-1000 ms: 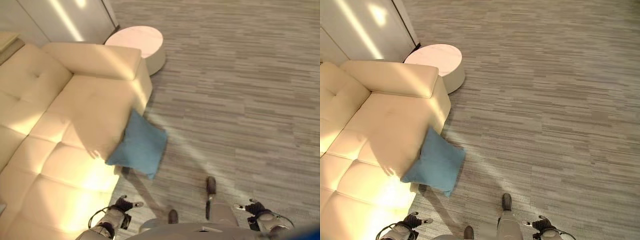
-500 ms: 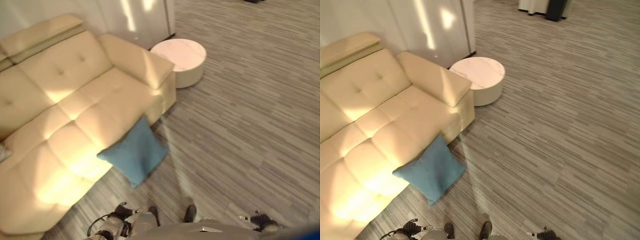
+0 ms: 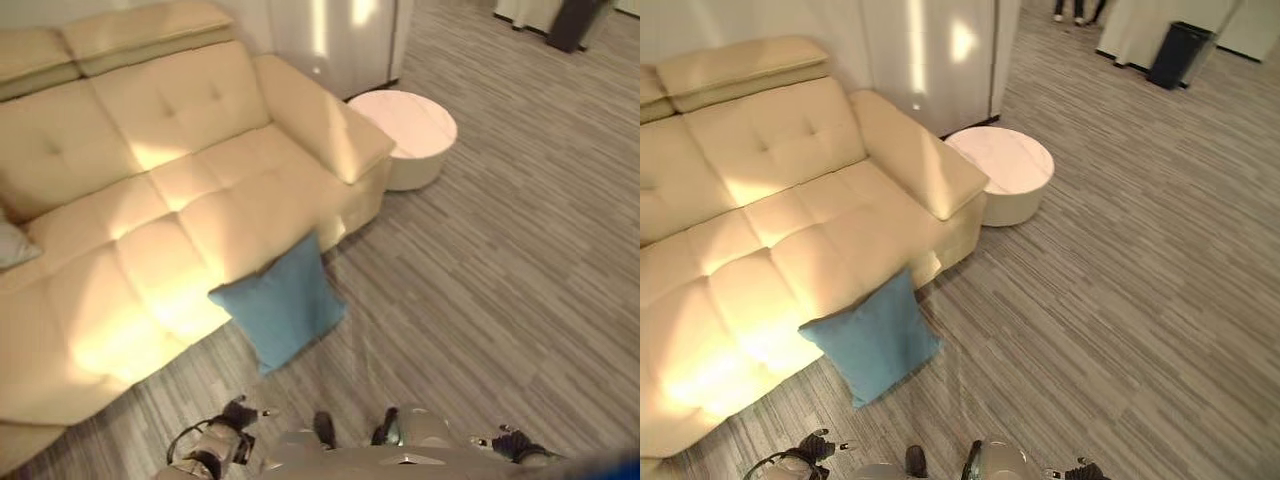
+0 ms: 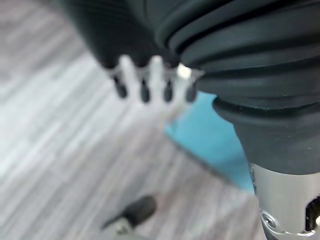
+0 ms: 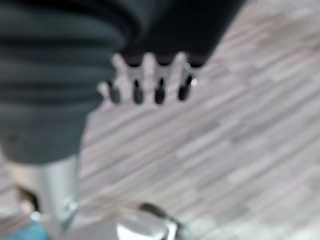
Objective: Pick up all the scattered cushions and arrange them neatly on the sofa.
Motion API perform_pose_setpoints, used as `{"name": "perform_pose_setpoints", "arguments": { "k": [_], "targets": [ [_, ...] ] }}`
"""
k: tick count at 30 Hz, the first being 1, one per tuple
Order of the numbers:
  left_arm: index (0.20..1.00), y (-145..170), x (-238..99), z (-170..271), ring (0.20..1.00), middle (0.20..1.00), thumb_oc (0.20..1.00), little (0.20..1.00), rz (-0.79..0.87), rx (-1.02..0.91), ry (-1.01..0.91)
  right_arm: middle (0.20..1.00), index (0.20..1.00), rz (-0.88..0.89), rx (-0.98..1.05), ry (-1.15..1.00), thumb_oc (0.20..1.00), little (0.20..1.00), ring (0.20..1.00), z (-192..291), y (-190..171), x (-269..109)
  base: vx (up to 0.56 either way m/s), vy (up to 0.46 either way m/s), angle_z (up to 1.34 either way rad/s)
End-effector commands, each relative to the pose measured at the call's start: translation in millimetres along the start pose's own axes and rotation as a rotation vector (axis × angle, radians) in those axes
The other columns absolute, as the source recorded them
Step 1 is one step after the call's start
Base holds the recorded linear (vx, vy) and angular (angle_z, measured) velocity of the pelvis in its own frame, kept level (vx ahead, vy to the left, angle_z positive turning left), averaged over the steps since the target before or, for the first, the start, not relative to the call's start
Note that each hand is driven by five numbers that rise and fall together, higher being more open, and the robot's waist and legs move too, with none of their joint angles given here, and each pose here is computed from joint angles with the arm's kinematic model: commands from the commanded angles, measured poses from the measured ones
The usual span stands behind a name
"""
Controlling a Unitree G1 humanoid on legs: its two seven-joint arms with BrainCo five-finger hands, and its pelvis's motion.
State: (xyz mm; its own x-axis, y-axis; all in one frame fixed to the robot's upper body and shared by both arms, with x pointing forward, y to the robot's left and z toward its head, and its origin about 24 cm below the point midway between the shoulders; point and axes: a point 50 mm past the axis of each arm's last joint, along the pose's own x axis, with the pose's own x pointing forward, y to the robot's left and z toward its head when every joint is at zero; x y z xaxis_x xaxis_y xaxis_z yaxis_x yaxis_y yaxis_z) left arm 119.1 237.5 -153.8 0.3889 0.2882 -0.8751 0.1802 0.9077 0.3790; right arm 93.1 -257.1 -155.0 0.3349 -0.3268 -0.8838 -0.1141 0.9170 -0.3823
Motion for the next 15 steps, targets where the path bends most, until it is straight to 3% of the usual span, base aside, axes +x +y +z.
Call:
{"name": "perform_pose_setpoints", "arguments": {
  "k": [1,15],
  "targets": [
    [1.0,-3.6,-0.4,1.0,1.0,1.0,1.0,1.0,-0.006,0.036,-0.015,1.0,1.0,-0.033,0.033,-0.02,1.0,1.0,1.0,8.3,-13.3,1.9,0.16,-0.069,1.07],
    [1.0,-10.1,-0.1,10.3,1.0,1.0,1.0,1.0,-0.026,0.071,-0.037,1.0,1.0,-0.028,0.082,0.03,1.0,1.0,1.0,-8.8,-11.4,0.0,0.09,-0.124,1.11]
  ]
}}
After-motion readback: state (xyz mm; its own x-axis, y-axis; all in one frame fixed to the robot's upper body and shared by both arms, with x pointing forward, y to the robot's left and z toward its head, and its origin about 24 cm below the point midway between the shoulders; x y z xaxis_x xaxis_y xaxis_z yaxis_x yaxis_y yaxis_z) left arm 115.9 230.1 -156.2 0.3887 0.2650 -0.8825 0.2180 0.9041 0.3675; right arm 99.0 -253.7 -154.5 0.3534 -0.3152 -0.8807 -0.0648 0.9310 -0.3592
